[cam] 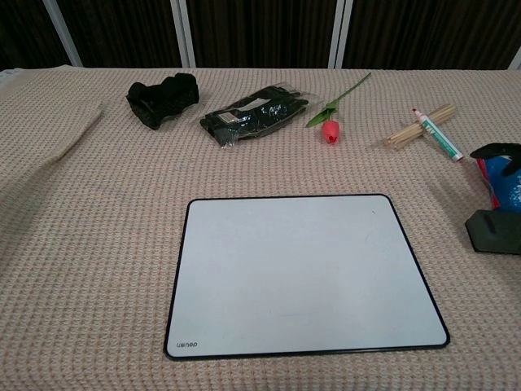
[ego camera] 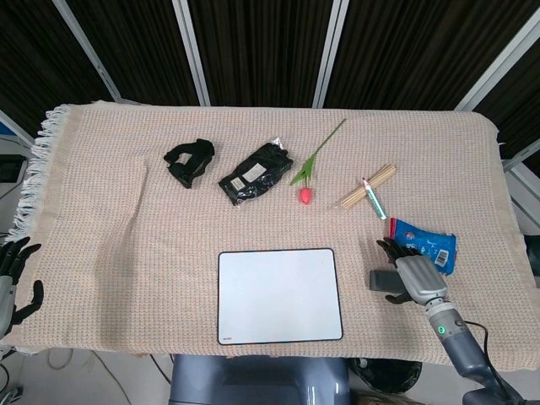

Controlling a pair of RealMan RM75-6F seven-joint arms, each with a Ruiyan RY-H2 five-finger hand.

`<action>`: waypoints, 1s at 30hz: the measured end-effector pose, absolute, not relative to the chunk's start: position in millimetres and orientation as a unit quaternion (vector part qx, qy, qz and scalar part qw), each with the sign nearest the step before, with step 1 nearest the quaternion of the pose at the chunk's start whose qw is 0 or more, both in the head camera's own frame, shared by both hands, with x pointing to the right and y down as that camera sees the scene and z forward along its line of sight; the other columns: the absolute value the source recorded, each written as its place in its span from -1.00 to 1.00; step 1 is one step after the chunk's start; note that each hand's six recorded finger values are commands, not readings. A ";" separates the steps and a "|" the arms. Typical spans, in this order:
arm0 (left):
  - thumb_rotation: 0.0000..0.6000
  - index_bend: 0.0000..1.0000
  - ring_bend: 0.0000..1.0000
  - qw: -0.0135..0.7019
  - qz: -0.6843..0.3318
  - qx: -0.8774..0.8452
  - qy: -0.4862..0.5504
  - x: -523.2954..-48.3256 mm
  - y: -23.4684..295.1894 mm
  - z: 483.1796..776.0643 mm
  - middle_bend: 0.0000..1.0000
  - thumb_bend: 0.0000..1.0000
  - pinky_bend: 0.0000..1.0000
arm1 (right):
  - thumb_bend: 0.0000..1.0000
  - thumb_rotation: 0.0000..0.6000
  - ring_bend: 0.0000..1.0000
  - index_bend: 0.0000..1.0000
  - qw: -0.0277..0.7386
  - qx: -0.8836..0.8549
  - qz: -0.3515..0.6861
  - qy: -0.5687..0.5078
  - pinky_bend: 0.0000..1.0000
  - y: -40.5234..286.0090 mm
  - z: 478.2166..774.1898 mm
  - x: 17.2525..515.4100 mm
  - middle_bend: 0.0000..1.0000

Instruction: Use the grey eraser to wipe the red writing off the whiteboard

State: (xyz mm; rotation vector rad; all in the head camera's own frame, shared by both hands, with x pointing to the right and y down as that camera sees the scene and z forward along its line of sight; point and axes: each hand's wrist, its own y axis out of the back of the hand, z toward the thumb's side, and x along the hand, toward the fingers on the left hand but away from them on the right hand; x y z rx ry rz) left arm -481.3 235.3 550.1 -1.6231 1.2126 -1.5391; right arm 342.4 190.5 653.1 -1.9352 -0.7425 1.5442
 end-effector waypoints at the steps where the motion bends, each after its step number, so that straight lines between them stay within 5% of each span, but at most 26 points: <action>1: 1.00 -0.70 -1.00 0.294 -0.578 -0.610 0.456 -481.3 235.2 550.0 -0.91 0.08 -0.89 | -0.92 1.00 -0.68 -0.90 0.275 -0.721 0.571 -0.280 -0.61 189.7 649.2 342.8 -0.87; 18: 1.00 -0.70 -1.00 0.296 -0.576 -0.610 0.457 -480.8 235.3 548.9 -0.91 0.08 -0.89 | -0.91 1.00 -0.78 -0.99 0.365 -0.654 0.538 -0.386 -0.68 199.3 550.2 392.9 -0.95; 30: 1.00 -0.70 -1.00 0.296 -0.574 -0.608 0.462 -482.0 234.2 547.1 -0.91 0.08 -0.89 | -0.91 1.00 -0.84 -1.00 0.396 -0.605 0.569 -0.393 -0.69 231.1 554.5 423.2 -1.00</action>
